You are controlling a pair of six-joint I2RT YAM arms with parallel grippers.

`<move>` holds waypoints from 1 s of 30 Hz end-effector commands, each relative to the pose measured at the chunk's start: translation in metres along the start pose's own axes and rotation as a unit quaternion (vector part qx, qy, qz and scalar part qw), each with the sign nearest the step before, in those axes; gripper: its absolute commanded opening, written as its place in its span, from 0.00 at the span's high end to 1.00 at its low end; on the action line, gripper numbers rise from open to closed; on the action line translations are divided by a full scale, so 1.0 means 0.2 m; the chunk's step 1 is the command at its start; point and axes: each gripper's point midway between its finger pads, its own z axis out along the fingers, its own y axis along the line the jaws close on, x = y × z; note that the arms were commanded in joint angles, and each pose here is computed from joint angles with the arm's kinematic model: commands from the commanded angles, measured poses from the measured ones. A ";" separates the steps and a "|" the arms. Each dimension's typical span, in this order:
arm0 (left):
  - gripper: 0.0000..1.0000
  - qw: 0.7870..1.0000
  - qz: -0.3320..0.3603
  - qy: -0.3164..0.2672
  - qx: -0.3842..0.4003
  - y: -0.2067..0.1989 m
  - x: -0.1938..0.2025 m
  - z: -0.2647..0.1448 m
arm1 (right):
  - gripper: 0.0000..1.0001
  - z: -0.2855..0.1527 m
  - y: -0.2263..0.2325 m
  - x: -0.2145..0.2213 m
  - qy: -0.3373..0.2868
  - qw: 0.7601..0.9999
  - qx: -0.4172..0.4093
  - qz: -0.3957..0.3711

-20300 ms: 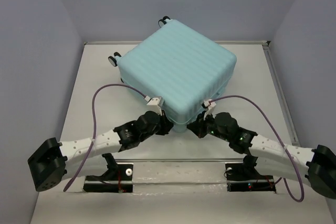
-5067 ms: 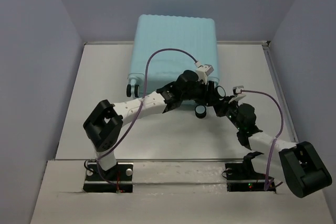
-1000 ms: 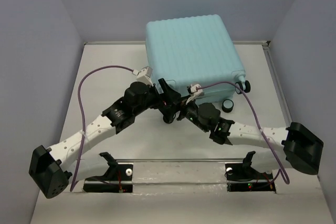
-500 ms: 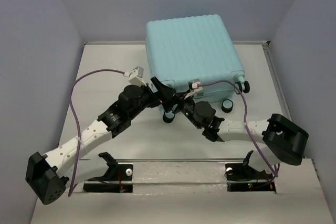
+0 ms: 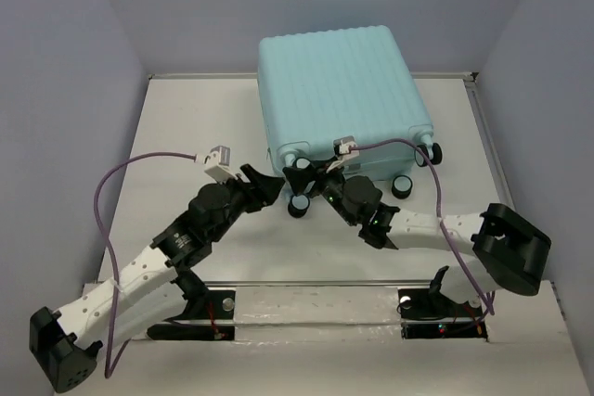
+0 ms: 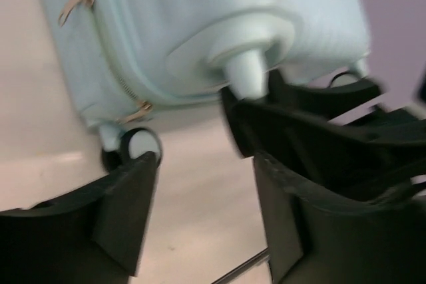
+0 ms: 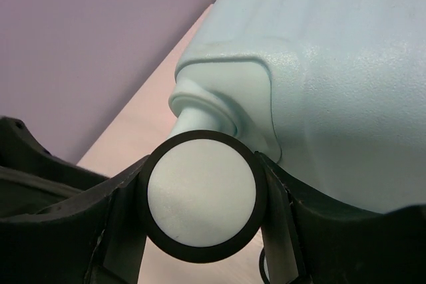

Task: Pack the luggage

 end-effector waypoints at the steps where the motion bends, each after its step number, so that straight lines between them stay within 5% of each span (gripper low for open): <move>1: 0.37 0.998 0.021 0.048 -0.028 0.22 0.26 0.08 | 0.93 0.02 0.03 -0.36 -0.083 0.996 0.021 -0.012; 5: 0.52 0.996 0.059 0.054 -0.032 0.22 0.31 0.18 | 0.93 0.03 0.07 -0.38 -0.075 0.997 0.010 -0.018; 23: 0.53 0.978 0.174 -0.061 -0.096 0.20 0.09 0.44 | 0.93 0.03 0.12 -0.35 -0.056 0.998 -0.021 -0.019; 30: 0.60 0.969 0.197 -0.075 -0.129 0.26 0.07 0.47 | 0.93 0.01 0.13 -0.34 -0.054 0.998 -0.025 -0.018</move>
